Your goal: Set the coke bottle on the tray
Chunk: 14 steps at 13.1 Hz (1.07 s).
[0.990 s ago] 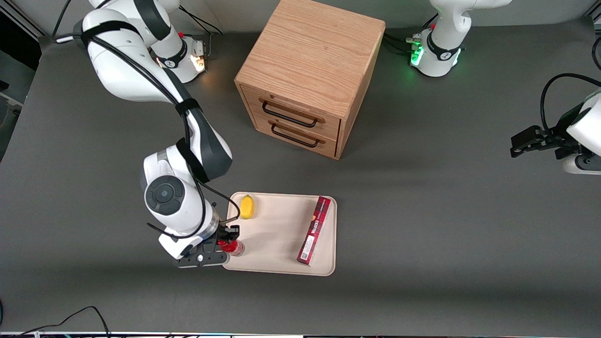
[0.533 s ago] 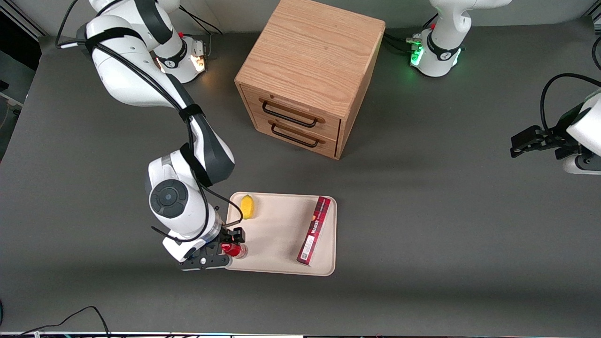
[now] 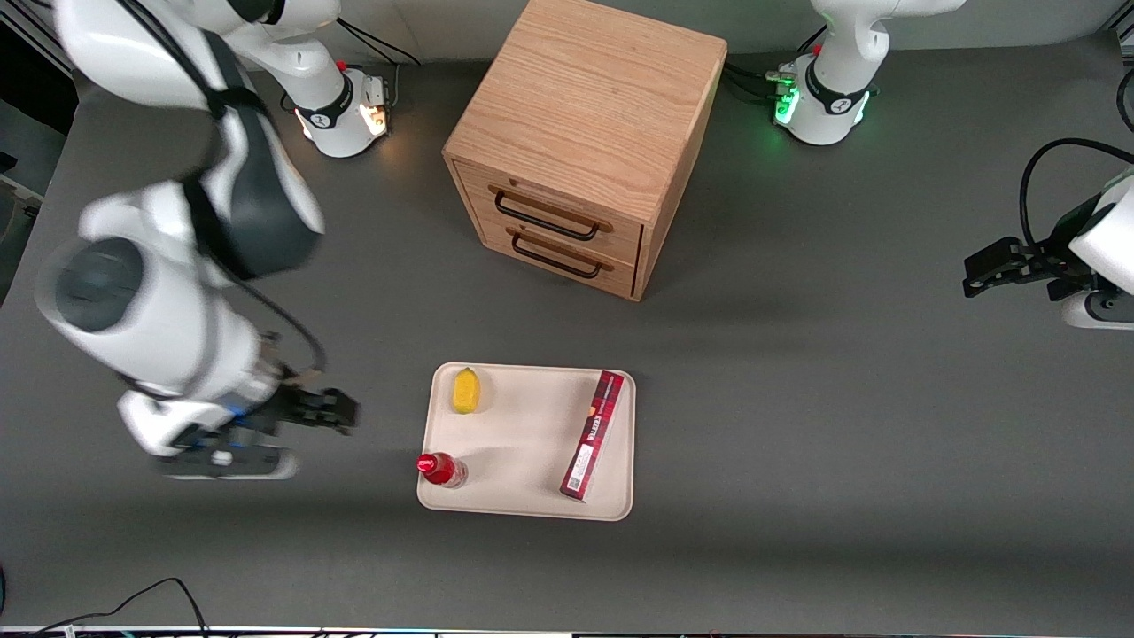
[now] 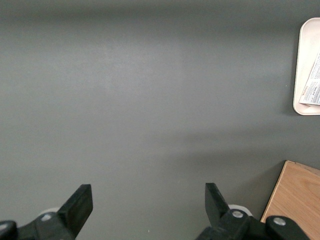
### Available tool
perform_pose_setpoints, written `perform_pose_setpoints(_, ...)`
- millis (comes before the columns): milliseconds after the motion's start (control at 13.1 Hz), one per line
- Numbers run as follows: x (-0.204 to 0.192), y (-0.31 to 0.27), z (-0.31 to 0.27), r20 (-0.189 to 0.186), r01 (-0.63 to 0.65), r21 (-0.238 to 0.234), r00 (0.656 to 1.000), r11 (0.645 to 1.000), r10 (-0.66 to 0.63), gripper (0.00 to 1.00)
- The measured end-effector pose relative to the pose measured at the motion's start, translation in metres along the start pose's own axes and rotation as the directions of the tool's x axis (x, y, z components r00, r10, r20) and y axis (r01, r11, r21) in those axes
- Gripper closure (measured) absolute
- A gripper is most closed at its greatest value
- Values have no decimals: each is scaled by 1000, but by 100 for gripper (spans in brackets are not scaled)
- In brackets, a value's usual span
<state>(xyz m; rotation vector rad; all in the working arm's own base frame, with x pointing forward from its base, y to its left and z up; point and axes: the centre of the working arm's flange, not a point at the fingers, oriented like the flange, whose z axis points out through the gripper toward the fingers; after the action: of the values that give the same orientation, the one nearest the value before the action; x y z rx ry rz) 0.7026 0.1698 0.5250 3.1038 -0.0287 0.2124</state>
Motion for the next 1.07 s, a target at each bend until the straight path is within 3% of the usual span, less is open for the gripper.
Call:
perform_pose_setpoints(229,-12,93,-35,9,-32,59,999,998,31,0)
perform_pose_setpoints(457,-41,154,-69,-8,-41,94,999,995,42,0)
perform_pose_setpoints(762,-72,158,-106,-43,-20,82,999,996,24,0)
perform_pose_setpoints(1067,-78,151,-102,-30,-10,81,999,997,12,0)
